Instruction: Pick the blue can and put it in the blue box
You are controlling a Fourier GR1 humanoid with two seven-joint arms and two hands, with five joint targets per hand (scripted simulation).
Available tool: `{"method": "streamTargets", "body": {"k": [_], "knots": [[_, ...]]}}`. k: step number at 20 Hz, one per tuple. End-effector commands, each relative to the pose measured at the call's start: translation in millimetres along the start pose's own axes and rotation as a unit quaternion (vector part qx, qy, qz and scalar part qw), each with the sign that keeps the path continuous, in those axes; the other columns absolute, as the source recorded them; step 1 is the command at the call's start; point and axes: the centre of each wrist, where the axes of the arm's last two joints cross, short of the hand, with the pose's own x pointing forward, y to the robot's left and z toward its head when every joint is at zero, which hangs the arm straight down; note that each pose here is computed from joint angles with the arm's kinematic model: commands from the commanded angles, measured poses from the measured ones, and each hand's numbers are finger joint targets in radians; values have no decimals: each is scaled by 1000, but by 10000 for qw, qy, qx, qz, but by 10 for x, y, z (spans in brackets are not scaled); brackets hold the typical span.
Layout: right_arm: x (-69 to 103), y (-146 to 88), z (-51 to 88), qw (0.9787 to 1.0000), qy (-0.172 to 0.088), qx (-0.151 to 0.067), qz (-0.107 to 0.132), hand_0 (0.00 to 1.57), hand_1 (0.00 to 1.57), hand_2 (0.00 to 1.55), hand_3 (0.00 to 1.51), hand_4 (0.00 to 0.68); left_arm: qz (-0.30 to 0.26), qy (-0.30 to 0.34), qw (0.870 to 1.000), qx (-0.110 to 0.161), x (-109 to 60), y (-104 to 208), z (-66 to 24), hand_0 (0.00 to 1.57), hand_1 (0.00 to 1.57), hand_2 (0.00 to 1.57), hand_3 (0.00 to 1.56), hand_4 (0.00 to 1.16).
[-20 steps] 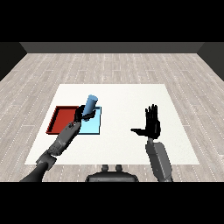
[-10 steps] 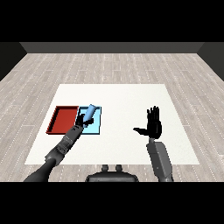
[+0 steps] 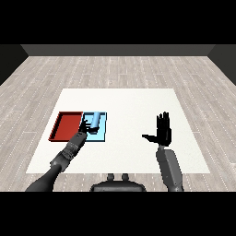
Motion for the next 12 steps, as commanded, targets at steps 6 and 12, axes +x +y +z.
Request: {"method": "streamTargets", "body": {"k": [6, 12], "knots": [[-133, 50, 0, 10000, -47, 38, -44, 0, 0, 0, 0, 0, -156, -95, 9997, 135, 13, -39, 12, 0, 0, 0, 0, 0], [76, 70, -105, 9994, -23, 320, 121, 0, 0, 0, 0, 0, 999, -1648, 9807, 340, 411, 140, -35, 0, 0, 0, 0, 0]]}}
